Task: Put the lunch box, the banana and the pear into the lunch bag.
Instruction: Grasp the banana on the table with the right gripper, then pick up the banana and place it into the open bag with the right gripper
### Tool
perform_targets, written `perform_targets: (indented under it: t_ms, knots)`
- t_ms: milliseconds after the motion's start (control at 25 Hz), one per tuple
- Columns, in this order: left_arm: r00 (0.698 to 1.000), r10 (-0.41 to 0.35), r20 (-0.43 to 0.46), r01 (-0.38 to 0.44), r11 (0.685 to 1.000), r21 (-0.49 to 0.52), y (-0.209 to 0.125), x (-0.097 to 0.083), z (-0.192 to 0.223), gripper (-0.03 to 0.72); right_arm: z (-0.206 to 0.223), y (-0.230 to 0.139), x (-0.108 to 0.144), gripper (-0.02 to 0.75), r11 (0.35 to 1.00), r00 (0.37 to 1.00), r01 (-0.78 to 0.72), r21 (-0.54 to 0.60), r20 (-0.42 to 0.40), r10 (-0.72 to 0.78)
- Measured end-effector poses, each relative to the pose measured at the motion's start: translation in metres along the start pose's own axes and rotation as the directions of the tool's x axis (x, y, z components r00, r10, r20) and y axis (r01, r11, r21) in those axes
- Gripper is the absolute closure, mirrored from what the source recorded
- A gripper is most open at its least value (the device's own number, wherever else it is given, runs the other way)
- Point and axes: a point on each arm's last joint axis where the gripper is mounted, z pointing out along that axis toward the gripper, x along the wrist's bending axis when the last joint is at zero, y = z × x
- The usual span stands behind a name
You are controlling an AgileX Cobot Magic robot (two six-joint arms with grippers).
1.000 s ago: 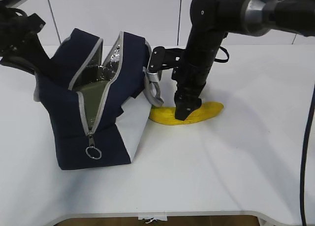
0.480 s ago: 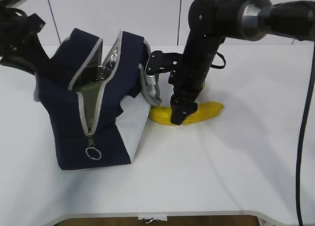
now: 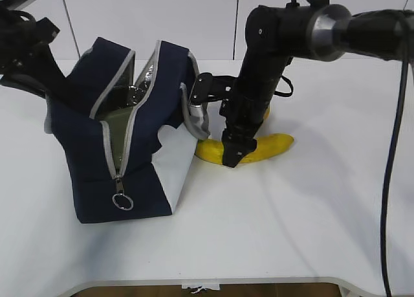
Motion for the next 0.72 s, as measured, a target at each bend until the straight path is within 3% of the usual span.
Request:
perform_targets:
  t_ms: [160, 360, 480, 720]
  knots:
    - [1.0, 0.001, -0.002, -0.001, 1.0, 0.001, 0.0, 0.0, 0.0, 0.675, 0.005, -0.001, 0.0, 0.314, 1.0, 1.0, 0.0, 0.007, -0.01, 0.001]
    - [1.0, 0.001, -0.002, -0.001, 1.0, 0.001, 0.0, 0.0, 0.0, 0.675, 0.005, -0.001, 0.0, 0.444, 1.0, 1.0, 0.0, 0.01, -0.013, 0.0]
    - [1.0, 0.001, -0.002, -0.001, 1.0, 0.001, 0.0, 0.0, 0.0, 0.675, -0.002, 0.0, 0.001, 0.456, 1.0, 0.999, -0.004, 0.021, -0.036, 0.005]
    - [1.0, 0.001, -0.004, -0.001, 1.0, 0.001, 0.0, 0.0, 0.0, 0.675, -0.036, 0.017, -0.012, 0.458, 0.986, 0.986, -0.157, -0.063, 0.054, 0.16]
